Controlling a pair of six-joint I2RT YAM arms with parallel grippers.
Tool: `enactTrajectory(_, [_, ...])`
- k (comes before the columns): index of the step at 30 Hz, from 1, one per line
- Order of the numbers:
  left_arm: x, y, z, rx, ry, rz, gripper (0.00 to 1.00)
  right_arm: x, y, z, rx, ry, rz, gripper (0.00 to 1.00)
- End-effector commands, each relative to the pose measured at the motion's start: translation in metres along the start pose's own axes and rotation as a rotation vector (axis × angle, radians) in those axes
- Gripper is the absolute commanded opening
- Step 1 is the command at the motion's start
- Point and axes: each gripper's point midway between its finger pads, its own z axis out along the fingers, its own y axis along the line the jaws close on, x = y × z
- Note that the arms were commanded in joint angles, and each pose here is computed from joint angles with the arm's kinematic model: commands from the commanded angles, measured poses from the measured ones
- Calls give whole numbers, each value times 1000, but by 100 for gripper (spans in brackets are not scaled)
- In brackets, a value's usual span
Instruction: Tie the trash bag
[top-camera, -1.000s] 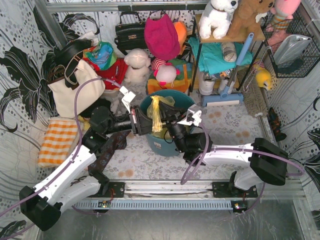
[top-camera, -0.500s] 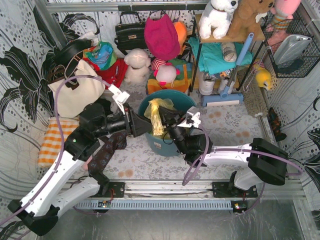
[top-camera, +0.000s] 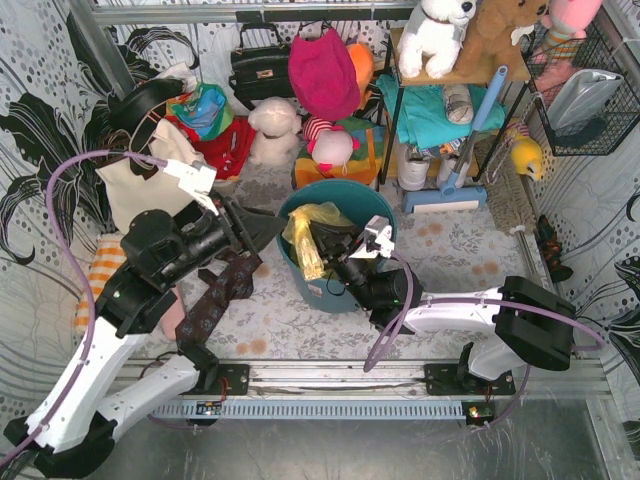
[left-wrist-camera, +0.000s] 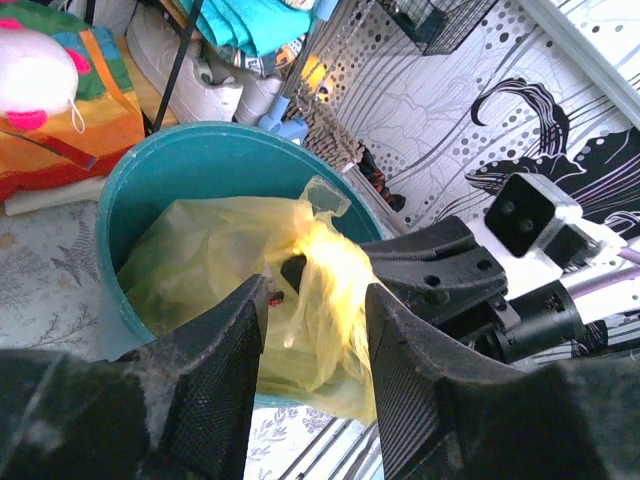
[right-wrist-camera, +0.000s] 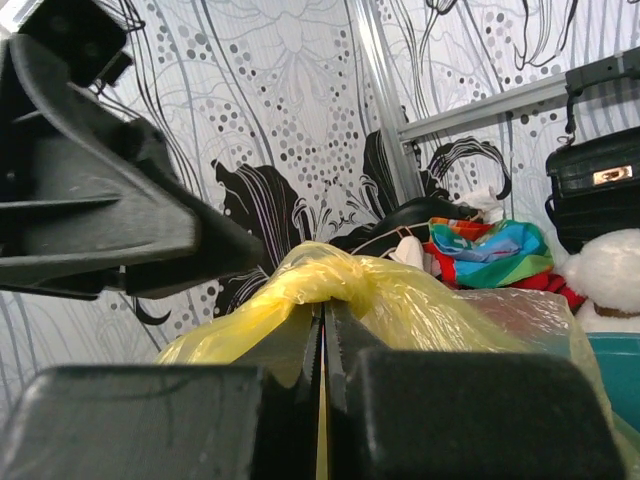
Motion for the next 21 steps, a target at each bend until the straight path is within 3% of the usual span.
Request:
enactTrajectory(1, [-6,-8,14,39,-6,-17,53,-9,14,4,-56,-12,52,0])
enactTrajectory(9, [1,-21,16,127,28,-28,53,-6,15,7,-52,2,50,0])
enactTrajectory(15, [6,-19,20,128,40,-40,37,-3,17,9,-56,12,56,0])
enactTrajectory(21, [9,-18,24,131,54,-45,38,-5,17,10,-55,10,57,0])
